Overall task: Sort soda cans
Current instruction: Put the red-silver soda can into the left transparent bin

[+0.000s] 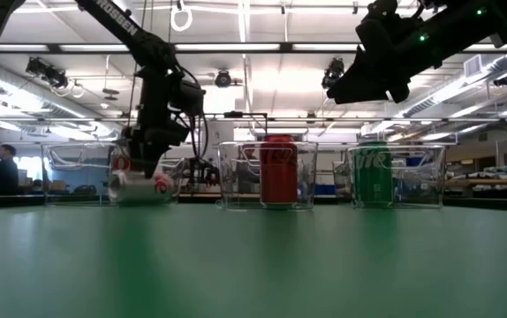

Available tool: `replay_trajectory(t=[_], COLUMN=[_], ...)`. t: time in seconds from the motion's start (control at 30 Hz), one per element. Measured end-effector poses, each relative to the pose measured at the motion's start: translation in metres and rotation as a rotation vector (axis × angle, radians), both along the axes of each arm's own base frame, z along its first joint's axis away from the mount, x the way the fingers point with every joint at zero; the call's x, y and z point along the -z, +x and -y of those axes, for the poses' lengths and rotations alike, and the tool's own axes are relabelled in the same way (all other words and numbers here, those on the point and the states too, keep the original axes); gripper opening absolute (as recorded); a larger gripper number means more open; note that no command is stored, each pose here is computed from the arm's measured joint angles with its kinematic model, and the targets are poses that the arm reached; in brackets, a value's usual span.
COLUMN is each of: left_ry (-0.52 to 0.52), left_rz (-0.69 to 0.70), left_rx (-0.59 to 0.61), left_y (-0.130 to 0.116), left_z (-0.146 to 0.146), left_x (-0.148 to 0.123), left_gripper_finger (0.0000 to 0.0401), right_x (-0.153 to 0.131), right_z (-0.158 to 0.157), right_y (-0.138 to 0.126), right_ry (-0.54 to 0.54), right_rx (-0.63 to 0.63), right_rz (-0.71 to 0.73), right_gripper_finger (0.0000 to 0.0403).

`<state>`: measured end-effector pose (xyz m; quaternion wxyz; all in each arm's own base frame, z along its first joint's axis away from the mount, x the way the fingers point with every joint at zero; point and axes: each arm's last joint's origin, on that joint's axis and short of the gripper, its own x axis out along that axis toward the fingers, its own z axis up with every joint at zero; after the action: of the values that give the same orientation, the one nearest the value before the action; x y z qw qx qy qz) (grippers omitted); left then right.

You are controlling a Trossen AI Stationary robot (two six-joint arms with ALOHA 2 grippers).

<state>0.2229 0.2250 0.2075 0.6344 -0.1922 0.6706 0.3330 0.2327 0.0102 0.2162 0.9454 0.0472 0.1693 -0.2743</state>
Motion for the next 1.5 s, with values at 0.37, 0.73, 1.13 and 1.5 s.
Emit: replay_trajectory(t=[0.37, 0.73, 1.13, 1.5], left_ry=[0.01, -0.056, -0.061, -0.033], left_rz=[0.037, 0.016, -0.01, -0.05], left_rx=[0.005, -0.007, 0.001, 0.072], left_y=[0.0, -0.002, 0.001, 0.009], left_z=[0.0, 0.005, 0.005, 0.009], left_x=[0.007, 0.007, 0.02, 0.028], left_gripper_finger=[0.0271, 0.0278, 0.0318, 0.0264], right_x=[0.0, 0.0, 0.0, 0.0], right_z=[0.0, 0.0, -0.001, -0.001], right_y=[0.0, 0.0, 0.0, 0.0], right_ry=[0.0, 0.004, 0.01, 0.009], right_rx=[-0.001, -0.009, -0.024, -0.026], right_rz=[0.0, -0.001, -0.003, -0.004], right_gripper_finger=[0.0195, 0.0197, 0.0205, 0.0207])
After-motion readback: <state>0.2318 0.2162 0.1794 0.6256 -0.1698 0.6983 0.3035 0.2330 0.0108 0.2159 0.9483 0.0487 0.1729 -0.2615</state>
